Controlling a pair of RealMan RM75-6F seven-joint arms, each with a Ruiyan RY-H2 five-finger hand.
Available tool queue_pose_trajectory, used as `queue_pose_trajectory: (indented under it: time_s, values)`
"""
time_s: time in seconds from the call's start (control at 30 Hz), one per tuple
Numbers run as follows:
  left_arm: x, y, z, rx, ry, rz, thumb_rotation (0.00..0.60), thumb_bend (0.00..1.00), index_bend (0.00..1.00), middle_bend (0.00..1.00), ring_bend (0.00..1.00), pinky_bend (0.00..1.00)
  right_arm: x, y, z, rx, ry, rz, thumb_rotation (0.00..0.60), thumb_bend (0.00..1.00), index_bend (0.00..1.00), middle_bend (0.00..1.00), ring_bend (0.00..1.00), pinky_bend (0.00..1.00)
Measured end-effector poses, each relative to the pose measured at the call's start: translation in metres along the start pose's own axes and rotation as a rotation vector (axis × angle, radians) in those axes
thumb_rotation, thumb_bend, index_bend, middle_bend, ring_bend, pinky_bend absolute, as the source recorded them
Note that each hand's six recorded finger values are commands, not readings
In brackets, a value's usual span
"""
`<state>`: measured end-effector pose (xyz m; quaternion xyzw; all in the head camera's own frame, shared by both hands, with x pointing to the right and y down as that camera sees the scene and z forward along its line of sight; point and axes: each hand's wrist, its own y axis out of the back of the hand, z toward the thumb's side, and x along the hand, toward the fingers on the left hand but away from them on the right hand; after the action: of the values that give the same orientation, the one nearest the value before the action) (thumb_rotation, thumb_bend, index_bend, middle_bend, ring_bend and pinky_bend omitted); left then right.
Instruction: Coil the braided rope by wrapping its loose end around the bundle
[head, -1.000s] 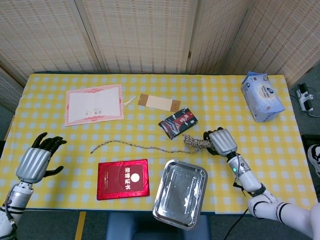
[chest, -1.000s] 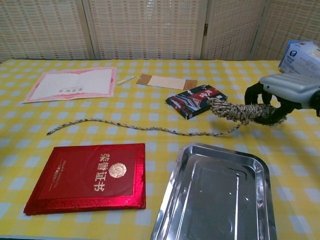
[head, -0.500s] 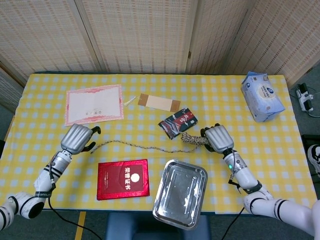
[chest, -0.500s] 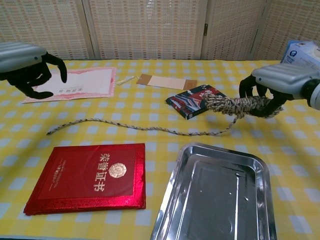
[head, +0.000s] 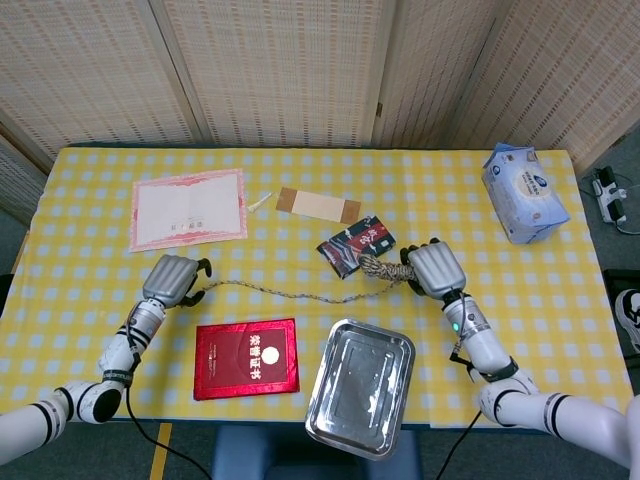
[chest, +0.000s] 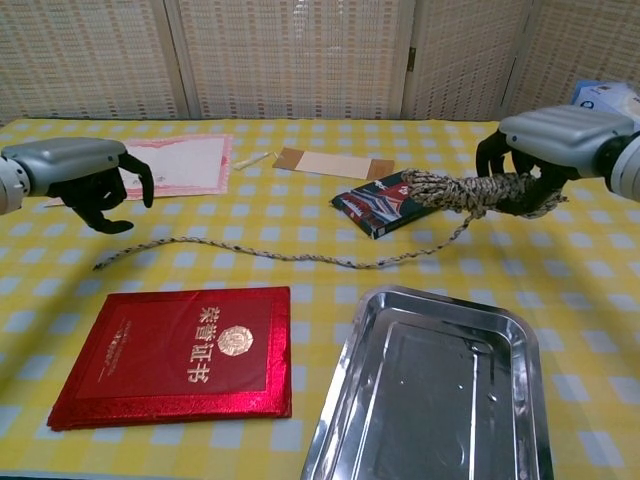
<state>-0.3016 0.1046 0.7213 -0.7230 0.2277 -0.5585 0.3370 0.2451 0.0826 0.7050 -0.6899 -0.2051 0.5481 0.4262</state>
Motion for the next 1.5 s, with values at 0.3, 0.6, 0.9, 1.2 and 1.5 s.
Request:
queue_pose_trajectory:
  time_s: [0.3,0.6,0.9,1.2,1.5]
  values:
    - [0.012,-0.016,0.002,-0.026,0.051,-0.018,0.6,0.37,0.49,0.91,0.84,0.78,-0.001,0.0,0.002,-0.002,0.002,0.004,0.6,0.5,0.6,0.58,0.64,0.39]
    - [0.024,-0.028,-0.005,-0.023,0.112,-0.032,0.6,0.37,0.5,0.91,0.84,0.78,-0.002,-0.003,0.001,-0.001,-0.001,0.01,0.6,0.5,0.6,0.58,0.64,0.39]
    - [0.032,-0.039,-0.006,-0.042,0.149,-0.064,0.6,0.37,0.54,0.91,0.84,0.78,-0.004,-0.006,-0.001,-0.001,-0.007,0.015,0.6,0.5,0.6,0.58,0.64,0.39]
    - [0.036,-0.044,-0.008,-0.045,0.17,-0.08,0.6,0.38,0.54,0.91,0.84,0.78,-0.005,-0.008,-0.002,-0.002,-0.009,0.022,0.6,0.5,0.6,0.58,0.65,0.39]
    - [0.037,-0.046,-0.012,-0.058,0.183,-0.096,0.6,0.44,0.56,0.91,0.84,0.78,-0.006,-0.011,-0.002,-0.001,-0.012,0.027,0.6,0.5,0.6,0.58,0.64,0.39]
